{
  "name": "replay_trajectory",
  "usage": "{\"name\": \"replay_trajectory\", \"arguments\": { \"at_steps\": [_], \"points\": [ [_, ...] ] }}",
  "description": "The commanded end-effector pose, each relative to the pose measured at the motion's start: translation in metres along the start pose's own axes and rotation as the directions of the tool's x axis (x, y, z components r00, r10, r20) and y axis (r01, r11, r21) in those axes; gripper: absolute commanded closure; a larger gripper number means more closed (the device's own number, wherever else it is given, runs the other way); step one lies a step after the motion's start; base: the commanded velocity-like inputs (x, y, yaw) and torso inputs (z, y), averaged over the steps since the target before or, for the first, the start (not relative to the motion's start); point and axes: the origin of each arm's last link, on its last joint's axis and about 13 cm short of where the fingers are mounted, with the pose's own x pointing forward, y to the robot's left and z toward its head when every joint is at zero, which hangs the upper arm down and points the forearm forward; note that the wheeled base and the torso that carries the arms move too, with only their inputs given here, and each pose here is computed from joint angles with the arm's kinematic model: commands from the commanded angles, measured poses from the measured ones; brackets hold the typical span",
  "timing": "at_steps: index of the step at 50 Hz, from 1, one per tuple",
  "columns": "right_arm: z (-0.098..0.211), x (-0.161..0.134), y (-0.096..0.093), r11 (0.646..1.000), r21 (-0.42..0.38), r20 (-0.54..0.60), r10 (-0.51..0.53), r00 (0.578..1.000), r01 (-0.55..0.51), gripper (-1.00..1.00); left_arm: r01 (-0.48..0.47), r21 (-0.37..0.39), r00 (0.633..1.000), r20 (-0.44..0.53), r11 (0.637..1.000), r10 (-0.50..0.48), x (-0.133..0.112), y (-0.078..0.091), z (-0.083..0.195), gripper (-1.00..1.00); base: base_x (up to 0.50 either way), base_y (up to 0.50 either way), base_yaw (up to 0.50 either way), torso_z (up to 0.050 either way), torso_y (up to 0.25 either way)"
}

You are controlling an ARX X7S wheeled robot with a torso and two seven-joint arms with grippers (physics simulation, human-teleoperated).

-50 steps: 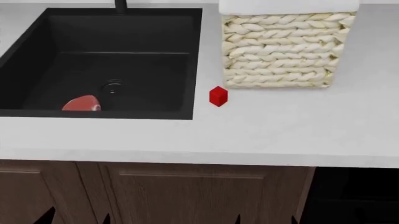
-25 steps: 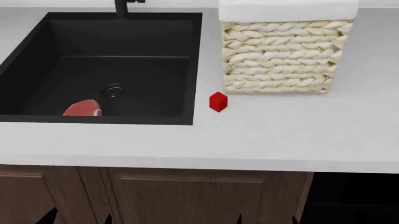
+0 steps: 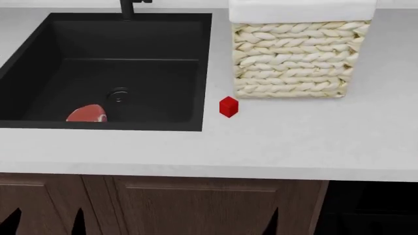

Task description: Turn the sink spout to the right.

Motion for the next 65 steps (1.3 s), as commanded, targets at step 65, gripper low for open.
{"name": "replay_trajectory", "arguments": {
  "at_steps": [65],
  "points": [
    [0.138,0.023,-0.038,0.982,-0.134,0.291,-0.088,0.953,0.131,-1.00,-0.038,-0.021,0.967,0.251,0.999,0.042,0.017,-0.002,0.132,-1.00,0.00,0.00,0.00,0.000,0.000]
  ]
}}
